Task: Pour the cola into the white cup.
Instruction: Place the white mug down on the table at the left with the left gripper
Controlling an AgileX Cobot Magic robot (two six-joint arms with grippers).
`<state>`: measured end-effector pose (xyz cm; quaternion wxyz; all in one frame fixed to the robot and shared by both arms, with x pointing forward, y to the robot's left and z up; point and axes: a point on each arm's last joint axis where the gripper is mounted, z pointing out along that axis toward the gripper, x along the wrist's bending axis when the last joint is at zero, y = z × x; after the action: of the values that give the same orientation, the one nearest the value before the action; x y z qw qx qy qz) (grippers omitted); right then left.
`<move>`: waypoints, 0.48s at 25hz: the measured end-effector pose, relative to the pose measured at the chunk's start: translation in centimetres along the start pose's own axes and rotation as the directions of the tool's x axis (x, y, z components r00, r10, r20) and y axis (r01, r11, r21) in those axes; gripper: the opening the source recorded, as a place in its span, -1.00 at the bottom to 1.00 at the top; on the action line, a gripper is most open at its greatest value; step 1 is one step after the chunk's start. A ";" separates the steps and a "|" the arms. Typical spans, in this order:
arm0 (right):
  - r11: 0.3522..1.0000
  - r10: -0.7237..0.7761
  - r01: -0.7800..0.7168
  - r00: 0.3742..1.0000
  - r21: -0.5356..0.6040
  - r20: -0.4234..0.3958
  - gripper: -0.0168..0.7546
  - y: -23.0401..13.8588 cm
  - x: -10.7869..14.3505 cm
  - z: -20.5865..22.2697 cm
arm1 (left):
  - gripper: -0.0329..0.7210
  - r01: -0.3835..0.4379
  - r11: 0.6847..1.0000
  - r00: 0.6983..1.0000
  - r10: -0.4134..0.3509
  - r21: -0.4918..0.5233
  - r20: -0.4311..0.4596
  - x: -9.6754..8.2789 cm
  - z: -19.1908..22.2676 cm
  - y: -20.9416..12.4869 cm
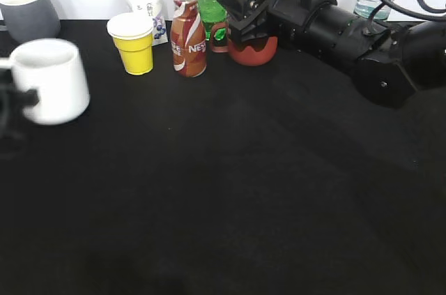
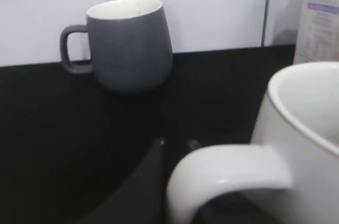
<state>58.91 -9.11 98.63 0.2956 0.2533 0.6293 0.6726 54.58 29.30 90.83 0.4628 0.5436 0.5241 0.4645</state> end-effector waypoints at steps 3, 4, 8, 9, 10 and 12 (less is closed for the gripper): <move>1.000 0.000 0.000 1.000 -0.001 0.000 0.02 0.0 0.0 0.0 | -0.75 0.017 0.998 0.999 -0.020 -0.068 -0.035 0.3 4.3 0.4; 1.000 0.000 0.000 1.000 -0.001 0.000 0.02 0.0 0.0 0.0 | -0.75 0.023 0.995 0.999 -0.027 -0.102 -0.045 0.3 6.2 0.6; 1.000 0.000 0.000 1.000 -0.001 0.000 0.02 0.0 0.0 0.0 | -0.75 0.034 0.993 0.998 -0.040 -0.113 -0.050 0.3 9.1 -1.1; 1.000 0.001 -0.001 1.000 -0.001 0.000 0.02 0.0 0.0 0.0 | -0.75 0.042 0.991 0.997 -0.049 -0.123 -0.054 0.3 9.4 -1.4; 1.000 0.001 -0.001 1.000 -0.001 0.000 0.02 0.0 0.0 0.0 | -0.75 0.050 0.990 0.997 -0.057 -0.134 -0.054 0.4 9.7 -1.6; 1.000 0.003 -0.003 1.000 -0.001 0.003 0.02 0.0 0.0 0.0 | -0.69 0.050 0.989 0.997 -0.058 -0.140 -0.054 0.4 9.8 -1.6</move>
<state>58.93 -9.13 98.65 0.2959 0.2550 0.6281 0.6730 64.08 29.54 87.90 0.4963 0.4821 0.5183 0.5026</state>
